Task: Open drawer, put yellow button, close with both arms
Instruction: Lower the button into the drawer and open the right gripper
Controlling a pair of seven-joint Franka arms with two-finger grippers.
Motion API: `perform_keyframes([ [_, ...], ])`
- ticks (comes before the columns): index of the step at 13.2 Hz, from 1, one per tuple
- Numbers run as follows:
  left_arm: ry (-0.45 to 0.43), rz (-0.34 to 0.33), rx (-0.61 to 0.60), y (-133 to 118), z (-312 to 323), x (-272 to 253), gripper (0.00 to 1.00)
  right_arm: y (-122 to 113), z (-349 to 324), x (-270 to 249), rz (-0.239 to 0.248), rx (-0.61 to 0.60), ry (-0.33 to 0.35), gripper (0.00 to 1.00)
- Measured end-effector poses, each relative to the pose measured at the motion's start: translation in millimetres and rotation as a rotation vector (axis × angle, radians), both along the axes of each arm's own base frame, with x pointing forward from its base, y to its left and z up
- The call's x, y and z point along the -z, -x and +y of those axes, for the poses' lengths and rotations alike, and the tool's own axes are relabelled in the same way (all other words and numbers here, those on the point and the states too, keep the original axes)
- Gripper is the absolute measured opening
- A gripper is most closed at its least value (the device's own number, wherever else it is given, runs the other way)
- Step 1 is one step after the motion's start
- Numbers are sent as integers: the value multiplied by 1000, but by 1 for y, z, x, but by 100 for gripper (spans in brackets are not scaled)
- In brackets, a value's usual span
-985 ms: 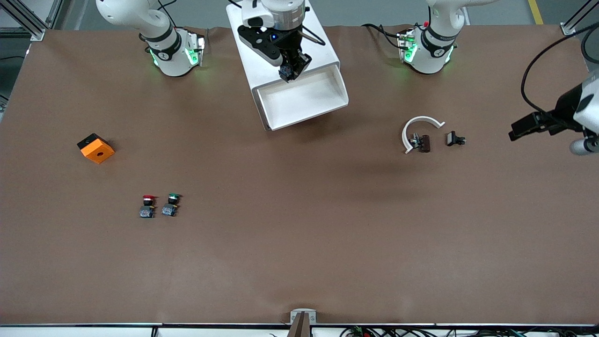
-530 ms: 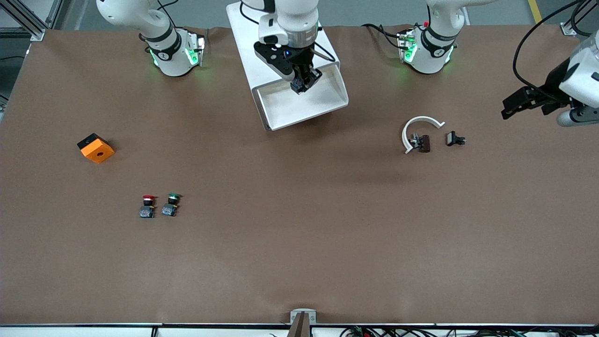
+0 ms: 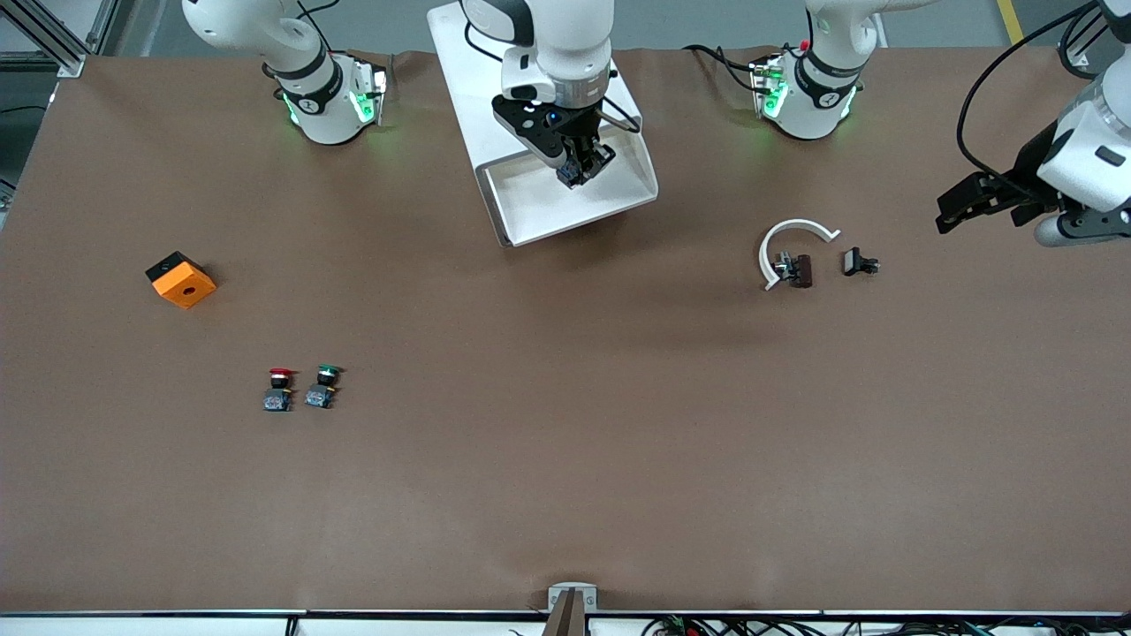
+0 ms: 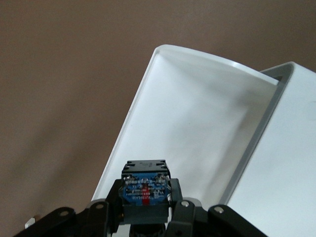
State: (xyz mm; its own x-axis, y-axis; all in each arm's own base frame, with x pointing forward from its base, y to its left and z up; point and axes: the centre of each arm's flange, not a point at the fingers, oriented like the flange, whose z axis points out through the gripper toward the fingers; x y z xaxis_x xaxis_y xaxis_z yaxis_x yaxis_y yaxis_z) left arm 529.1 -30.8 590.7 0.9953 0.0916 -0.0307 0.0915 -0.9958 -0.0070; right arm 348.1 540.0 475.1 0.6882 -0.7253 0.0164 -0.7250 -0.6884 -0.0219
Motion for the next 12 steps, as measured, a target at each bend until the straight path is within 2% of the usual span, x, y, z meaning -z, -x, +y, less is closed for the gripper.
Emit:
perform_keyframes([
  [4,3,-1,-4,-7,3,8,100,1,3,13,11,-4,17,41],
  [5,3,-2,-5,-7,3,7,100,1,4,16,14,-4,21,48],
  [10,3,-12,-16,-8,9,4,100,4,7,18,15,-10,24,96],
  [12,3,-12,-19,-8,10,4,100,2,6,17,13,-10,22,100],
])
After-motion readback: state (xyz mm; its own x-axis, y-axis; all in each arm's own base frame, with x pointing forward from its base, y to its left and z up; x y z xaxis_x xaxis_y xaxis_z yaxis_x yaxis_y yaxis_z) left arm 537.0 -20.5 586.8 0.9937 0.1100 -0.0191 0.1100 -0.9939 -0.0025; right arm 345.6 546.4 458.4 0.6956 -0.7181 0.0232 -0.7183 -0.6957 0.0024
